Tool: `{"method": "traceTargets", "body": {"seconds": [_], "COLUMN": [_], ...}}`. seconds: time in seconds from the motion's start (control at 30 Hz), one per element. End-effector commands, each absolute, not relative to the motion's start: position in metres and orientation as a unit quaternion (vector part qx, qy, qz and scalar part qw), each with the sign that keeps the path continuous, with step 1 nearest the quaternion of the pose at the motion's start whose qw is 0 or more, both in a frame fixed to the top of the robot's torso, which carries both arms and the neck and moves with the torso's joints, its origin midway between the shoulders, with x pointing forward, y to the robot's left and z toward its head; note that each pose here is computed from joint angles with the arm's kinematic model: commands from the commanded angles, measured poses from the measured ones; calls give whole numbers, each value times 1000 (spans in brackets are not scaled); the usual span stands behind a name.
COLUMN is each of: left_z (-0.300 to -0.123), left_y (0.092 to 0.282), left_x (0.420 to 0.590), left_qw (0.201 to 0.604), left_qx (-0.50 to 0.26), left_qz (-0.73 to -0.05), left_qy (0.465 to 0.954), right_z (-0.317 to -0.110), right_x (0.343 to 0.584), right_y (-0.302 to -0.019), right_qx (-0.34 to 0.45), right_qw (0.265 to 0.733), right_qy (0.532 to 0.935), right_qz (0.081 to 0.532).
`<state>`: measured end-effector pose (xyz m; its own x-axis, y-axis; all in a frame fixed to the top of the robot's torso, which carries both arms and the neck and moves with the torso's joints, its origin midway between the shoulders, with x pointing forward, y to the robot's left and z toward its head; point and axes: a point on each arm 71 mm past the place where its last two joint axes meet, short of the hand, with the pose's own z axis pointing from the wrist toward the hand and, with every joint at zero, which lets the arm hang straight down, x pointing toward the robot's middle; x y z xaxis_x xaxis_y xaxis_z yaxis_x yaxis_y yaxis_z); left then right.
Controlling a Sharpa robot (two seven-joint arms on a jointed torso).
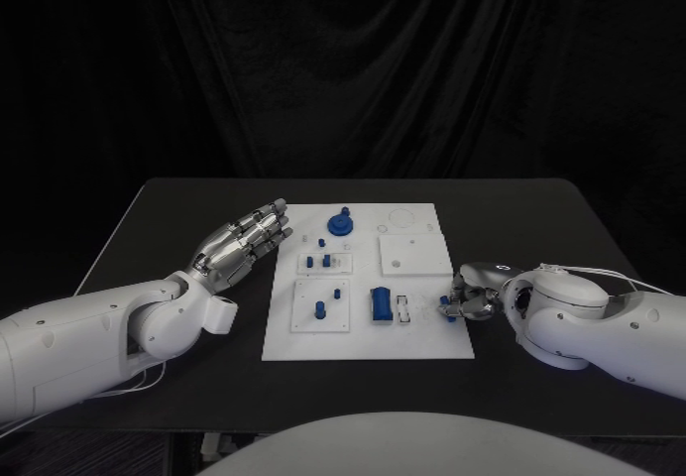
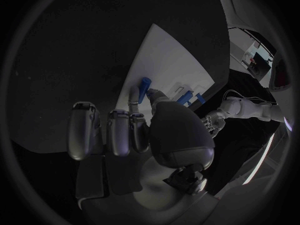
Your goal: Assemble the parts on the task board
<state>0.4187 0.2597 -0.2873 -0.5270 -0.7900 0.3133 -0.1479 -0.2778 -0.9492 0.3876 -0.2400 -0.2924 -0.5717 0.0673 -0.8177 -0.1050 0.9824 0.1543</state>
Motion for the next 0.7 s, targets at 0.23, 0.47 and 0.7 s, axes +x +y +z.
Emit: {"method": "traceTargets", "body": {"seconds": [0.23,0.47,0.7], "left_z": [-289,-290,-292], "left_y": [259,259,260], "left_x": [416,415,414], "left_qw": [229,227,225], "left_qx": [-426,-427,-428], "left_qz": [-682,-680,-679], "left_qy": [549,551,552], "right_z": [-306,-309,-306], "right_x": [386,386,385], "right_y": [-237,-234,-230], "right_qx": [-34,-38,-9], "right_qw": [436,439,454], "right_qy": [896,894,883], "right_qz": [70,78,117]}}
